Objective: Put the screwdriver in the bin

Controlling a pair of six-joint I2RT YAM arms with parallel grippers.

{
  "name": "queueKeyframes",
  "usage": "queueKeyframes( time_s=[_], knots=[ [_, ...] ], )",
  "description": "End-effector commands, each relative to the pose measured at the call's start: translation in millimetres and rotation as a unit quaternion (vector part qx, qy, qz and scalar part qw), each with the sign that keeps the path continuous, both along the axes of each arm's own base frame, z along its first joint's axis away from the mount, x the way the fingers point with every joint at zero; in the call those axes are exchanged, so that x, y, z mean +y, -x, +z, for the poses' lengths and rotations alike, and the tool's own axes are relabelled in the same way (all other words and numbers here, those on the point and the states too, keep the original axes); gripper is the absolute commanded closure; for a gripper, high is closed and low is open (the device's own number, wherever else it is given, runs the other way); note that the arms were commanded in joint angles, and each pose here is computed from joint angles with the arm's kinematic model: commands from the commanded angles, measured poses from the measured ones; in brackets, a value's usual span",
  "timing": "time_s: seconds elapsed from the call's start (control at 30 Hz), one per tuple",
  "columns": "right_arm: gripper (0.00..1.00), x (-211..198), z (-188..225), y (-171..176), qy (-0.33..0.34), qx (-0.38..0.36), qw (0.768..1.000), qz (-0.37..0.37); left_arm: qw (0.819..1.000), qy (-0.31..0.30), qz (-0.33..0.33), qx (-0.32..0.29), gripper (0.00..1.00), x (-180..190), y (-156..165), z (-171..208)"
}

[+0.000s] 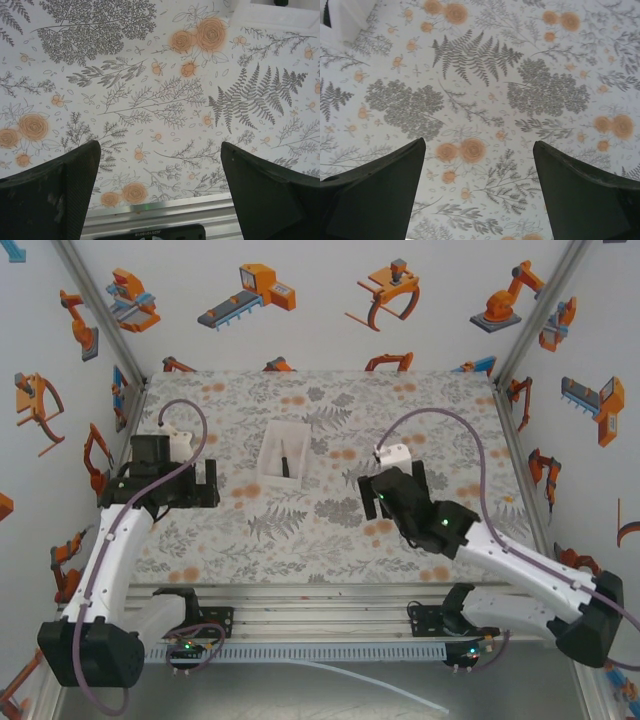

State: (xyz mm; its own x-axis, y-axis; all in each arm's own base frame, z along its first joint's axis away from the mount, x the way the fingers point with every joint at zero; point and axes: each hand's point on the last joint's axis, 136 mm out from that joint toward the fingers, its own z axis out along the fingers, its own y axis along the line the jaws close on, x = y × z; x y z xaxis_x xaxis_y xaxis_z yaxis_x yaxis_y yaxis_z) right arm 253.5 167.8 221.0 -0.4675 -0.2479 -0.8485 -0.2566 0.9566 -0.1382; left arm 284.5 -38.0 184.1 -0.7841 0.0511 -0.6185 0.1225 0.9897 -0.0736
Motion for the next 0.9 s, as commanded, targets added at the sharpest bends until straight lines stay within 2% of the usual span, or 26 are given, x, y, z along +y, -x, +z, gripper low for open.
queueKeyframes(
  time_s=[0.0,0.17,0.27,0.37,0.47,0.53,0.6,0.8,0.87],
  knots=[
    [0.17,-35.2,16.0,-1.1,0.009,-0.070,0.996,-0.048,0.998,0.001,0.038,-0.042,0.03,9.7,-23.3,1.6],
    [0.15,-91.5,8.8,3.7,-0.005,-0.094,0.988,-0.125,0.990,0.027,0.095,-0.101,0.03,26.8,-48.3,0.7],
    [0.14,-122.9,-3.6,2.1,-0.006,-0.094,0.980,-0.175,0.981,0.018,0.093,-0.166,0.03,30.4,-56.9,2.4],
    [0.13,-138.5,-14.0,-8.3,-0.021,-0.106,0.975,-0.194,0.974,0.005,0.095,-0.205,0.03,35.1,-61.6,4.2],
    [0.01,-150.4,-22.9,-23.0,-0.026,-0.152,0.964,-0.215,0.971,0.004,0.097,-0.217,0.03,37.2,-62.3,-5.7],
    [0.01,-161.1,-31.4,-31.9,-0.035,-0.180,0.954,-0.236,0.971,-0.001,0.088,-0.223,0.03,35.7,-62.3,-14.8],
    [0.01,-170.9,-39.7,-42.0,-0.041,-0.176,0.950,-0.253,0.970,-0.006,0.087,-0.226,0.03,37.3,-62.4,-25.8],
    [0.01,-180.8,-55.1,-79.1,-0.007,-0.145,0.961,-0.236,0.960,-0.008,0.116,-0.253,0.03,47.6,-74.7,-42.4],
    [0.01,-192.0,-66.9,-88.9,-0.020,-0.136,0.961,-0.240,0.959,-0.004,0.126,-0.255,0.03,50.1,-82.7,-48.2]
  ],
)
